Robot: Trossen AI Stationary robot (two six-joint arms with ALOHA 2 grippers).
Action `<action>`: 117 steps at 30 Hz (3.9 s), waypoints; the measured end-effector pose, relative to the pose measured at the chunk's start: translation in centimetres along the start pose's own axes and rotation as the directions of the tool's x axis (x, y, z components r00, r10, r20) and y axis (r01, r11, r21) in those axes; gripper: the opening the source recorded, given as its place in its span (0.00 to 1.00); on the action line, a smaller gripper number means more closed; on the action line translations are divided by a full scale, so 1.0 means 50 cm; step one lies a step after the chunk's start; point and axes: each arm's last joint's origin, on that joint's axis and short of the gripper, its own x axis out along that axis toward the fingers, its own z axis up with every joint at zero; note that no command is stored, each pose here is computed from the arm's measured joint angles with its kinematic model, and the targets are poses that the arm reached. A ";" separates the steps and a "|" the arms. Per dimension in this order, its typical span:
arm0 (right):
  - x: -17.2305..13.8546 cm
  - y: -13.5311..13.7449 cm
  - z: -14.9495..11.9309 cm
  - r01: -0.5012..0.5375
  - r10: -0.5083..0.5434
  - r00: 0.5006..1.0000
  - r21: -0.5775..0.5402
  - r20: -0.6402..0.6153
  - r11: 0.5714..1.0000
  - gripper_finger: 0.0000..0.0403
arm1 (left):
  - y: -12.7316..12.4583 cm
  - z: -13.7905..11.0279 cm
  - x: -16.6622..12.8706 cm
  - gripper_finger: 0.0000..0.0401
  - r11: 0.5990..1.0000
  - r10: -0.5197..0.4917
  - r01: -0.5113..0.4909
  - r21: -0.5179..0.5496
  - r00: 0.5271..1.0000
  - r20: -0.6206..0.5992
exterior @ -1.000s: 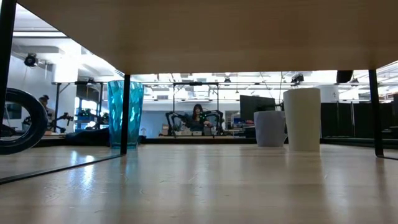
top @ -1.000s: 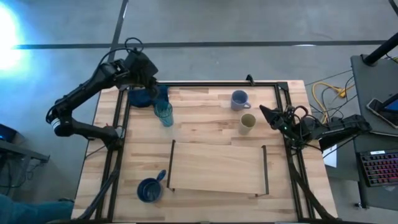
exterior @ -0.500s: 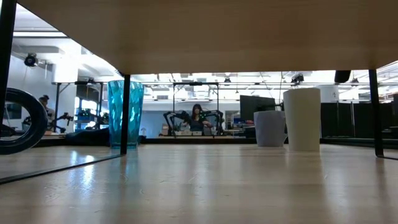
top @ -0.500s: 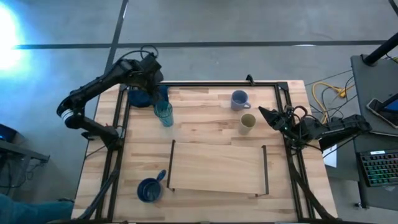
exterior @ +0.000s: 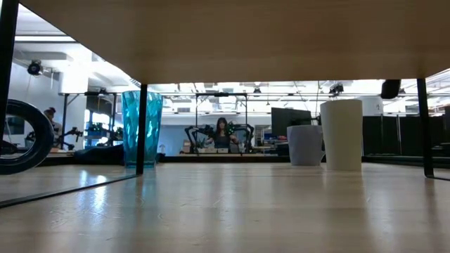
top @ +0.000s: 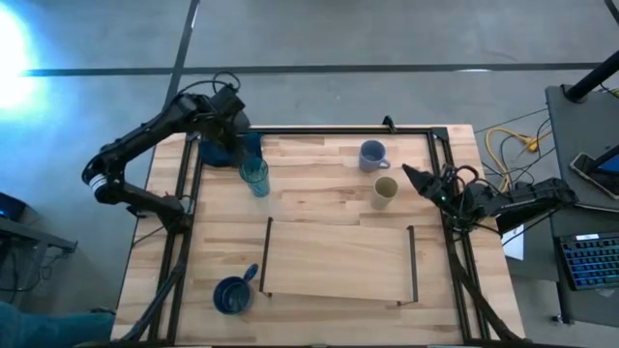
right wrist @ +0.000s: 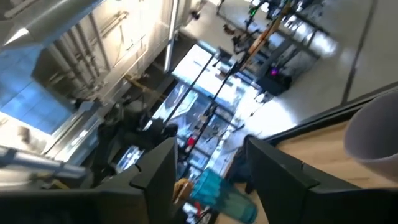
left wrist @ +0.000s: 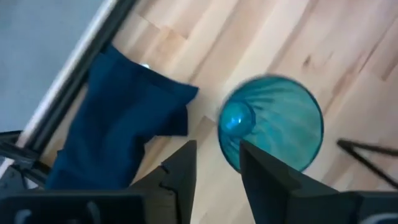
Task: Stack small to large cups/mugs on shelf
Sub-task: Put the blue glass on the shelf
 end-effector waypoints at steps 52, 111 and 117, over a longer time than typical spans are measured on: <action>0.000 -0.001 0.002 0.023 -0.023 0.999 0.010 0.028 1.000 0.48 | -0.016 0.027 0.054 0.00 0.999 0.033 -0.030 0.017 0.973 -0.227; -0.002 -0.002 -0.019 -0.081 0.099 0.975 0.100 -0.198 0.992 0.48 | -0.462 0.031 -0.168 0.00 0.931 -0.302 0.306 0.197 0.952 -0.051; -0.003 -0.006 -0.025 -0.068 0.100 0.964 0.133 -0.247 0.989 0.48 | -0.478 0.035 -0.142 0.00 0.915 -0.306 0.323 0.241 0.946 -0.106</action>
